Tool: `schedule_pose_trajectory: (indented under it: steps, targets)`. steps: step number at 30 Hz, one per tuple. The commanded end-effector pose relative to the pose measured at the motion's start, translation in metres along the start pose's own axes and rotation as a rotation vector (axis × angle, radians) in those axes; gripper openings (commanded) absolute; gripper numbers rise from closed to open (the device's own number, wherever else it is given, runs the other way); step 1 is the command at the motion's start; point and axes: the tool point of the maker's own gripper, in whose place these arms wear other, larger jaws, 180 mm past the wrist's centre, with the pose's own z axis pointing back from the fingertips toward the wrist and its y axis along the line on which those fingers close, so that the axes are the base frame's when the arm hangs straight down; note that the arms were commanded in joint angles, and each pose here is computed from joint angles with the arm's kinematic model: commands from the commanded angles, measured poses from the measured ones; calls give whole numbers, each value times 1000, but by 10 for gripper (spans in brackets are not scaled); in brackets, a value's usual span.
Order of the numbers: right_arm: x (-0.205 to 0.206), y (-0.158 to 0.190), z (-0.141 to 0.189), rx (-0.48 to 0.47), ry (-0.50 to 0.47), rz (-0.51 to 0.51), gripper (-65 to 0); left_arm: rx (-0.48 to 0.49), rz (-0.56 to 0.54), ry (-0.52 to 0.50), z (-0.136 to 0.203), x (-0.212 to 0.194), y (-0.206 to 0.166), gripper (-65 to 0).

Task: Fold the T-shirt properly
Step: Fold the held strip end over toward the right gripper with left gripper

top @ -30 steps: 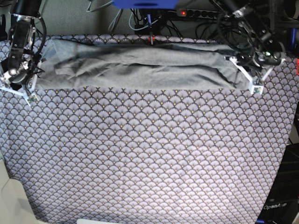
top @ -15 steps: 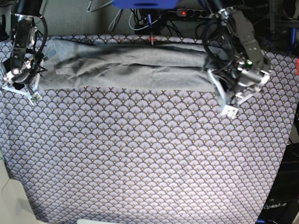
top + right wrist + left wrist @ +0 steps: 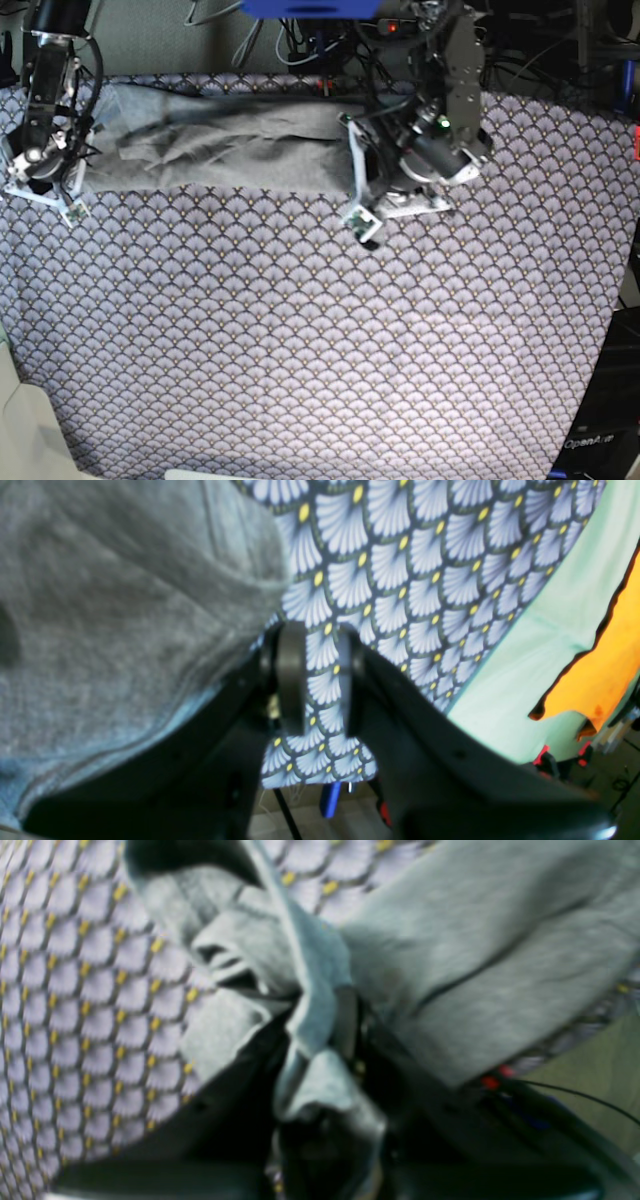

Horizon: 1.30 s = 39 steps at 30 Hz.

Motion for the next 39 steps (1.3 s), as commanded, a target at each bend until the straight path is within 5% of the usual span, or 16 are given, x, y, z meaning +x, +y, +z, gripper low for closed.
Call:
schedule_pose_trajectory:
  steps: [1,9,16,28,33,39]
  targets:
    - [4,-14,4,-35,-13,3,-521,-13,-13,-53,4,14,-8,-650]
    - [5,-15,5,-37,-15,2,-521,-45,-33,-51,4,13,-23,-650]
    - [6,-15,5,-39,-18,2,-521,22,254,-54,7,10,-15,-650]
    - [15,-6,5,-22,-31,39,-521,7,621,-92,9,45,-59,-650]
    - [22,-4,5,-19,-70,43,-521,2,700,-99,10,55,-69,-650]
    - [23,-4,5,-18,-72,43,-521,-8,671,-93,5,61,-74,-650]
